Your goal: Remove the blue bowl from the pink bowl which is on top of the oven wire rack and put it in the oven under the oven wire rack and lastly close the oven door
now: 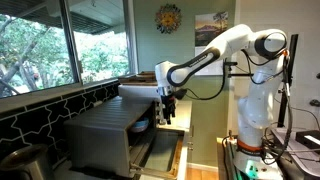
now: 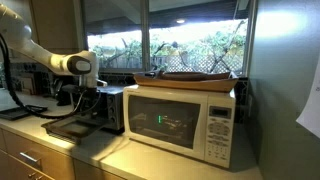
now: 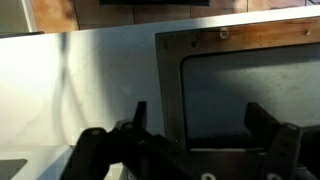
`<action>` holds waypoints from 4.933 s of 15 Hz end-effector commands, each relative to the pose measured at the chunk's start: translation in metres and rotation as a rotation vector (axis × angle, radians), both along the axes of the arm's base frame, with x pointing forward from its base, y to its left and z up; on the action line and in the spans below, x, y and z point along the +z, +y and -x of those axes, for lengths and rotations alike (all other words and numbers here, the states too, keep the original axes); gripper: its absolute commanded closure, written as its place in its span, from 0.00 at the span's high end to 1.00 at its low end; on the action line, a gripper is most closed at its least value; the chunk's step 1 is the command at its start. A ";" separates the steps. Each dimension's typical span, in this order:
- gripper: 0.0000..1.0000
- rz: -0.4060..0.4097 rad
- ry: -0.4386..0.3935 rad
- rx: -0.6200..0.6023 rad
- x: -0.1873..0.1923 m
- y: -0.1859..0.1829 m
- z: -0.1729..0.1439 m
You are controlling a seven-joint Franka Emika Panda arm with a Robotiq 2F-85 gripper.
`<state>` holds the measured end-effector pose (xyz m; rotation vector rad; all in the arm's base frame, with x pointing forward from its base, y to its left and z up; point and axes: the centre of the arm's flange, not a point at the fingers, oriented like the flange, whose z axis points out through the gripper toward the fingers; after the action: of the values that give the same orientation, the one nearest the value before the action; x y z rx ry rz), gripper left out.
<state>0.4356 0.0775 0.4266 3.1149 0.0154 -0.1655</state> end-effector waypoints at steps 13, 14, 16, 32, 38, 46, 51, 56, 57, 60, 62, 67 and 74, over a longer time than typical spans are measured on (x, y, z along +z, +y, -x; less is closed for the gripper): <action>1.00 -0.219 -0.002 -0.171 0.021 -0.008 -0.004; 1.00 -0.262 -0.002 -0.204 0.024 -0.011 -0.005; 1.00 -0.346 -0.008 -0.272 0.029 -0.017 -0.006; 1.00 -0.616 0.151 -0.825 0.009 -0.019 0.025; 1.00 -0.703 0.136 -0.899 0.000 -0.014 0.021; 1.00 -1.057 0.174 -1.096 -0.027 0.007 0.009; 1.00 -1.165 0.209 -1.142 -0.039 0.013 0.014; 1.00 -1.196 0.250 -1.229 -0.044 0.017 0.018; 1.00 -1.206 0.260 -1.240 -0.046 0.018 0.019; 1.00 -1.215 0.300 -1.269 -0.050 0.021 0.019; 1.00 -1.199 0.322 -1.275 -0.053 0.022 0.021; 1.00 -1.229 0.355 -1.157 -0.056 0.021 0.027; 1.00 -1.235 0.364 -1.176 -0.067 0.017 0.027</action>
<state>0.4083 0.1008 0.3640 3.3977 -2.4524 -1.0572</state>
